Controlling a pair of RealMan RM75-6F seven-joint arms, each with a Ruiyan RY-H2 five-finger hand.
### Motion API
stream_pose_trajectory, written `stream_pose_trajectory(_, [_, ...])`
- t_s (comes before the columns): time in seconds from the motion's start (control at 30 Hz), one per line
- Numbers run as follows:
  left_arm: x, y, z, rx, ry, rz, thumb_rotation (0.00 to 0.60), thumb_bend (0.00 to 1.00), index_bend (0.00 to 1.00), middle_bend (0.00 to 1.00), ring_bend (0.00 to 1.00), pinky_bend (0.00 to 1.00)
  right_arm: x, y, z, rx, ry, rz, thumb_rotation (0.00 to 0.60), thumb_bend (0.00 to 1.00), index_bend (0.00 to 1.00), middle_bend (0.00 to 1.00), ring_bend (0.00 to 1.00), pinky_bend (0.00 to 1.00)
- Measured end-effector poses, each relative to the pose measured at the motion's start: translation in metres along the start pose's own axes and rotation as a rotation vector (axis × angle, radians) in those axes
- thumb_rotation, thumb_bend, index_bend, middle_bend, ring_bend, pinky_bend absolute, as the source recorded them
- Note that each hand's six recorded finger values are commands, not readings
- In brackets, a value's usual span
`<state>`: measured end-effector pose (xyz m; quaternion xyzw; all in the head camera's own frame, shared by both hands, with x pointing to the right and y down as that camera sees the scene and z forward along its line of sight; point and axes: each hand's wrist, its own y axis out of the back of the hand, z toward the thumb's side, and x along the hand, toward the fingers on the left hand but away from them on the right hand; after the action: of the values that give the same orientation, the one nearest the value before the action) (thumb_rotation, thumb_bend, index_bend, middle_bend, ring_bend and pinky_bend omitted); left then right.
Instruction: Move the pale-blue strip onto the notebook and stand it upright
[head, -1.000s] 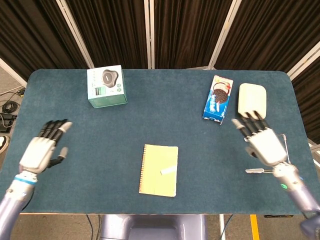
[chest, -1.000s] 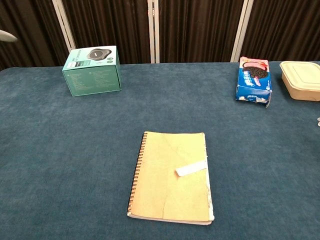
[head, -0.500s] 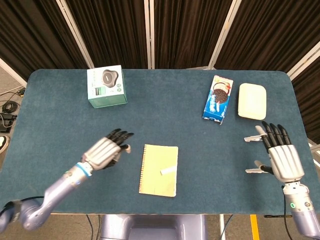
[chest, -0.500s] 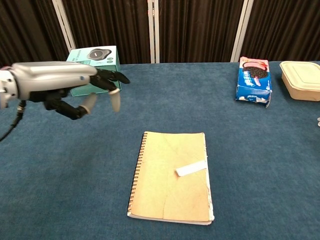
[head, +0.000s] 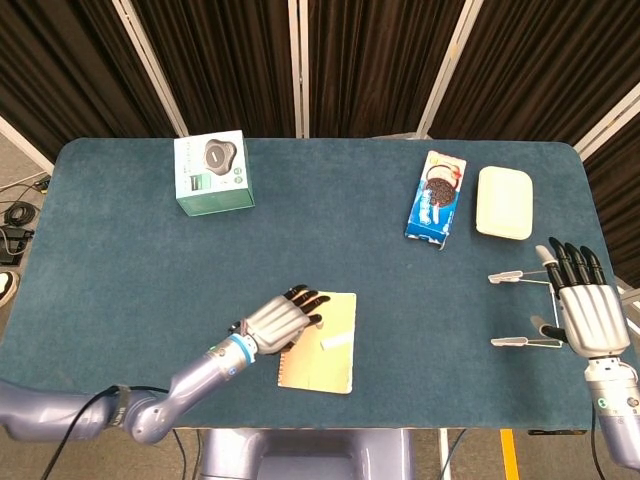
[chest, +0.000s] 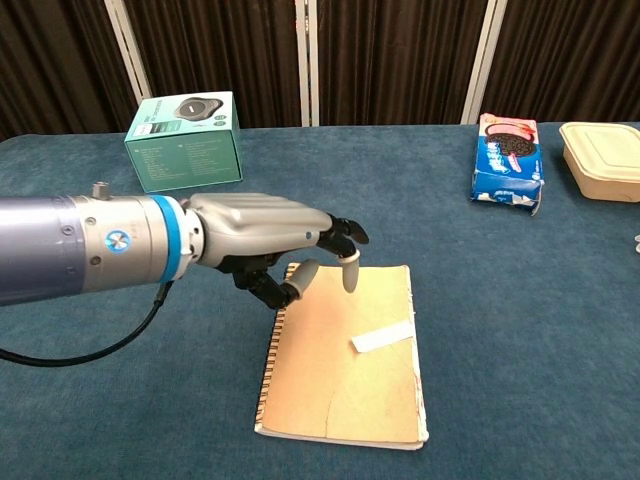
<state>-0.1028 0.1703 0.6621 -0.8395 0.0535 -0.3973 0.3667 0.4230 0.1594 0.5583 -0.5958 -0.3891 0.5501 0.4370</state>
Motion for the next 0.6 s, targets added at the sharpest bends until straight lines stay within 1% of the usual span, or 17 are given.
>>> stream_pose_trajectory(0.13, [0.011,-0.007,0.012,0.015,-0.015,-0.027,0.6,0.92,0.29,0.0,0.0,0.0,0.0,0.0,0.0,-0.005,0.001,0.0,0.6,0.0,0.09,0.0,0.0,0.0])
stream_pose_trajectory(0.23, [0.014,-0.01,0.016,0.022,-0.018,-0.029,0.6,0.92,0.29,0.0,0.0,0.0,0.0,0.001,-0.001,-0.006,-0.002,-0.002,0.6,0.0,0.09,0.0,0.0,0.0])
stream_pose_trajectory(0.43, [0.015,-0.015,0.013,0.001,0.003,-0.043,0.6,0.92,0.29,0.0,0.0,0.0,0.0,0.001,-0.001,-0.013,0.002,0.009,0.6,0.0,0.09,0.0,0.0,0.0])
stream_pose_trajectory(0.6, [0.012,-0.018,0.011,-0.003,0.005,-0.051,0.6,0.92,0.29,0.0,0.0,0.0,0.0,0.0,-0.001,-0.017,0.002,0.015,0.6,0.0,0.09,0.0,0.0,0.0])
